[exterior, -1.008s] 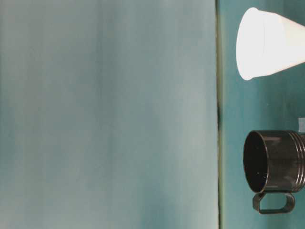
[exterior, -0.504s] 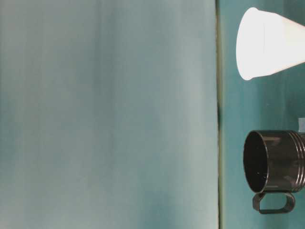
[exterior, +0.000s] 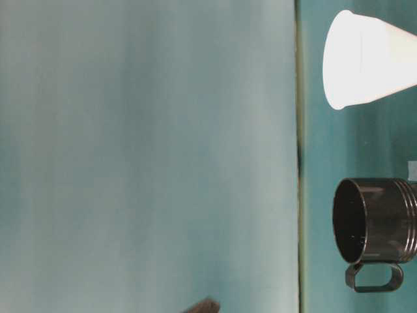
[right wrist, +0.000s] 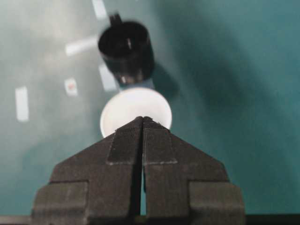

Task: Holding the cup holder with the left arm, the right arm places the cup into the cup holder.
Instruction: 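Move both grippers forward toward the black holder and white cup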

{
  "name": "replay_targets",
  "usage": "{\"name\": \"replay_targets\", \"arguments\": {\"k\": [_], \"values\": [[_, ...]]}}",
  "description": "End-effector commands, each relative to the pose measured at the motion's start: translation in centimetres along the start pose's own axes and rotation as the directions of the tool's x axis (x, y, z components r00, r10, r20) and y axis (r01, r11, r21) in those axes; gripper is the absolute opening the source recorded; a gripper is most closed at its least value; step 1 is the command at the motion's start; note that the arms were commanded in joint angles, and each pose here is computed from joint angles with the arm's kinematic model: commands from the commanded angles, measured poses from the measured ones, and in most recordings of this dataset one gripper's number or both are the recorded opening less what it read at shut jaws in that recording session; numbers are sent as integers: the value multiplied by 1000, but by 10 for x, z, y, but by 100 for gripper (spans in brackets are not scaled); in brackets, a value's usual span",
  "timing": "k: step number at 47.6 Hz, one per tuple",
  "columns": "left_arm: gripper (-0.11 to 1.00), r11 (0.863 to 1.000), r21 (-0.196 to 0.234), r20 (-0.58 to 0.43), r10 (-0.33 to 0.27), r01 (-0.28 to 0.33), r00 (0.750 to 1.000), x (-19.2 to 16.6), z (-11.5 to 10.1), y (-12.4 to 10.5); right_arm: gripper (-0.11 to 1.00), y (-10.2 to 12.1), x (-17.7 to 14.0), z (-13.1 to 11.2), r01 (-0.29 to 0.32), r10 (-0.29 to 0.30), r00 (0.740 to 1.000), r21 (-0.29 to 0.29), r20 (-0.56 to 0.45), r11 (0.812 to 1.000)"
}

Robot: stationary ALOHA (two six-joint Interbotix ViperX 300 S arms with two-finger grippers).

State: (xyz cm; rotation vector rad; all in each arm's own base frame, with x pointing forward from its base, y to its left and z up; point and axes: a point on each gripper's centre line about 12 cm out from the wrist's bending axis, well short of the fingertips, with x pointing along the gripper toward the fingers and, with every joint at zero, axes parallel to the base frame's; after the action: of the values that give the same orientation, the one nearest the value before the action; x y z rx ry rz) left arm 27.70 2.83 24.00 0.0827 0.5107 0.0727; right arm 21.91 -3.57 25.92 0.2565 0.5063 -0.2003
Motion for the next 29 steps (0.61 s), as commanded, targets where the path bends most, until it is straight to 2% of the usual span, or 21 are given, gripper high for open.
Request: {"name": "replay_targets", "arguments": {"k": [1,12,21,29], "values": [[3,1000,0,-3,2,-2,1000,8,7,2,2,-2,28,-1,30,-29,992,9,-125,1000],[3,1000,2,-66,-2,2,998,14,-1,1,2,-2,54,0,50,-47,970,7,-236,999],[3,1000,1,-142,-9,9,990,21,-9,1,2,-5,82,-6,78,-73,925,-1,-372,997],[3,1000,6,-162,-10,11,987,29,-1,2,2,-6,102,-4,88,-83,902,-10,-423,996]]}}
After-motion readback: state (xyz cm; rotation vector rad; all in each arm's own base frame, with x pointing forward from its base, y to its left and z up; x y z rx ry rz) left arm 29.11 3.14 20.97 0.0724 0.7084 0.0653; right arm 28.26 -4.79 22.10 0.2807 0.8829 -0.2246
